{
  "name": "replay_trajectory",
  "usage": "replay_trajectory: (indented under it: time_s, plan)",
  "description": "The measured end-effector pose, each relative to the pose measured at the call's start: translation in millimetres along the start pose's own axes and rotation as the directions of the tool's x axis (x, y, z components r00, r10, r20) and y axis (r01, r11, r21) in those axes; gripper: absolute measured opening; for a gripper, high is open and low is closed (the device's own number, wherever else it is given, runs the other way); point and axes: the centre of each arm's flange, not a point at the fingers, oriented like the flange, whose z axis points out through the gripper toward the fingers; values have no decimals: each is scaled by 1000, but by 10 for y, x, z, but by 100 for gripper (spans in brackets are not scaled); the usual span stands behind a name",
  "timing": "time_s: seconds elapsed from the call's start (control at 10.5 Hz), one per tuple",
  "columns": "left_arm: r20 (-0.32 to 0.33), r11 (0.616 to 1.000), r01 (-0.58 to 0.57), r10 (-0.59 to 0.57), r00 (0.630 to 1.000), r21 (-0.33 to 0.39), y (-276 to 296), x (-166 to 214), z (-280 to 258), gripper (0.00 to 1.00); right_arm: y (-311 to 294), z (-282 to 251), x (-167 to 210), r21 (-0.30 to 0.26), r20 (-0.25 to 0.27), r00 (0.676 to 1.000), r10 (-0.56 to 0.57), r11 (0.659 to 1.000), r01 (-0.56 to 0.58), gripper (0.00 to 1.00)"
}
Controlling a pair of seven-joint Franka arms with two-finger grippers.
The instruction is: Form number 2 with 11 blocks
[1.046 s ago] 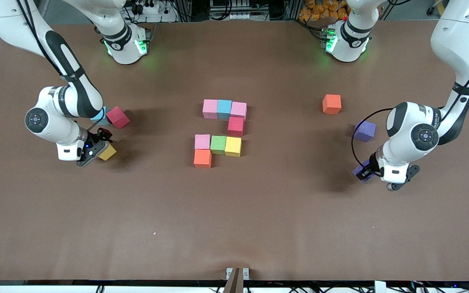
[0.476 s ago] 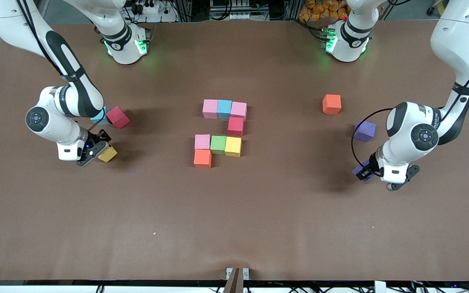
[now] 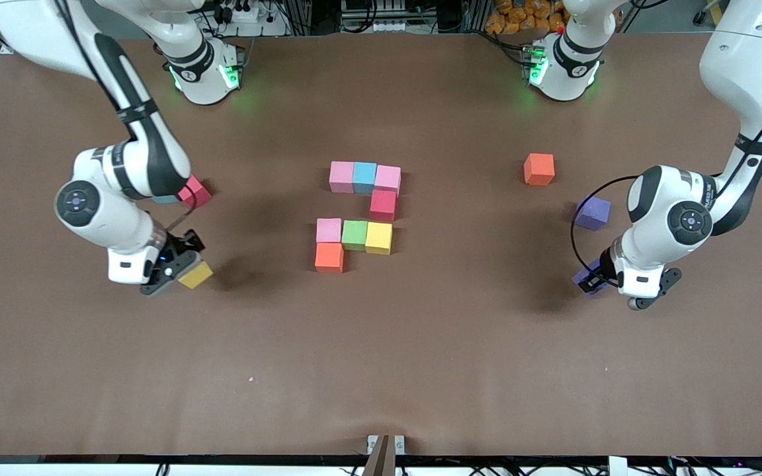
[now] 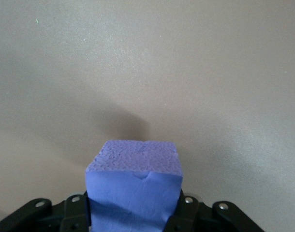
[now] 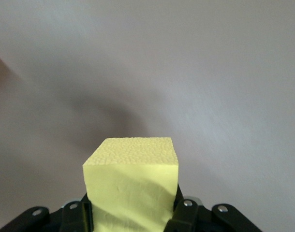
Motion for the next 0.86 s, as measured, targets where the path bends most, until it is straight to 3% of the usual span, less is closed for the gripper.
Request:
replay_trajectory:
  time_s: [0.19,0.38,0.67,0.86]
  plan:
    - [-1,1000,0,0,1000,-1,4,5,-6,55,-385,-157,551,2,-52,995,90,996,-90,57]
    - [-3,1000,1,-1,1000,-2,6,12,-13,55,-717,-52,1027,43,-69,975,209,978,-206,57]
    - [-3,1000,1,-1,1000,-3,7,14,-15,55,-1273,54,1442,70,-18,912,410,910,-408,57]
    - [-3,1000,1,-1,1000,-3,8,14,-16,55,-1590,31,1624,59,-14,874,486,873,-485,57]
